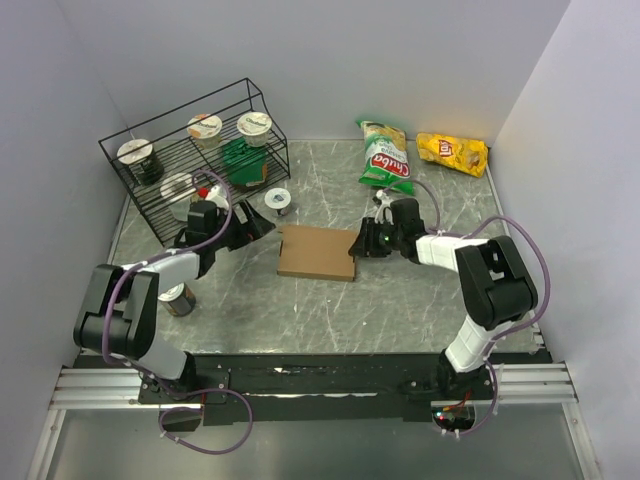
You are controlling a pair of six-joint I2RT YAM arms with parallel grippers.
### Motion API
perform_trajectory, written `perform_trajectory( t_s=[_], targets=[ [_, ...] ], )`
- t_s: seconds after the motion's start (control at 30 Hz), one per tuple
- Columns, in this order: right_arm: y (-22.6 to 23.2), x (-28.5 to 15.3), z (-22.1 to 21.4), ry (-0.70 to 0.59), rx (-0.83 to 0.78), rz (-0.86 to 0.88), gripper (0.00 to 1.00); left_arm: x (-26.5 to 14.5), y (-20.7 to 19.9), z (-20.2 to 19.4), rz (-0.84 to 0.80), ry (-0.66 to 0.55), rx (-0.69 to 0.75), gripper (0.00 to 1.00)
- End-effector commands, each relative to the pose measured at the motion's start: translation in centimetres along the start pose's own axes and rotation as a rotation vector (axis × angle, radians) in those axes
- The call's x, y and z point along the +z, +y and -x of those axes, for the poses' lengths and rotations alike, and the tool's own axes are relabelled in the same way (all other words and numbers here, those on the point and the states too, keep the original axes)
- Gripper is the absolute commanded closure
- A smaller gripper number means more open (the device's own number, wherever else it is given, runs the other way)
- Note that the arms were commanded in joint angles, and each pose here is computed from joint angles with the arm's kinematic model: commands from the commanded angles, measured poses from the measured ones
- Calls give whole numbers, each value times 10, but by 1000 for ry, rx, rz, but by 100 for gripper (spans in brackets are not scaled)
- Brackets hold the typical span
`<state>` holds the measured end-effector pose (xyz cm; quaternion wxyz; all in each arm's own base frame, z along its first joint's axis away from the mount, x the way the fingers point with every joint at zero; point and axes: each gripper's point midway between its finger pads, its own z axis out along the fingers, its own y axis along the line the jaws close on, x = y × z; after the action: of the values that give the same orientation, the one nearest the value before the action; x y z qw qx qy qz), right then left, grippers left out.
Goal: Fold the paper box
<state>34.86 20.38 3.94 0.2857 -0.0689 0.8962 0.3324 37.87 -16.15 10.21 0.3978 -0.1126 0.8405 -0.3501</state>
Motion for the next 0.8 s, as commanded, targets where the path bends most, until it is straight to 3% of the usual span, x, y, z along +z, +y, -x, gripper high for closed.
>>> perform_trajectory(
  t_s=[0.0, 0.1, 0.13, 0.27, 0.43, 0.6, 0.77],
  targets=[
    [4, -14, -4, -8, -37, -37, 39, 0, -20, -7, -118, 13, -8, 6],
    [9, -22, 12, -19, -7, -62, 24, 4, -13, -20, -79, 48, 21, 8],
    [9, -25, 14, -14, 7, -76, 23, 6, -11, -23, -70, 57, 26, 8],
    [-9, -34, 40, -70, 102, -163, 22, 17, -6, -20, -46, 58, 37, 13],
    [-19, -27, 52, -95, 193, -128, 23, 34, 2, -8, -10, 26, 21, 18],
    [-4, -16, 63, -127, 102, 12, 23, 49, 11, 6, 28, -19, -18, 22],
    [-4, -3, 61, -67, 52, 37, 20, 65, 4, 3, -40, 18, -54, 25]
  ],
)
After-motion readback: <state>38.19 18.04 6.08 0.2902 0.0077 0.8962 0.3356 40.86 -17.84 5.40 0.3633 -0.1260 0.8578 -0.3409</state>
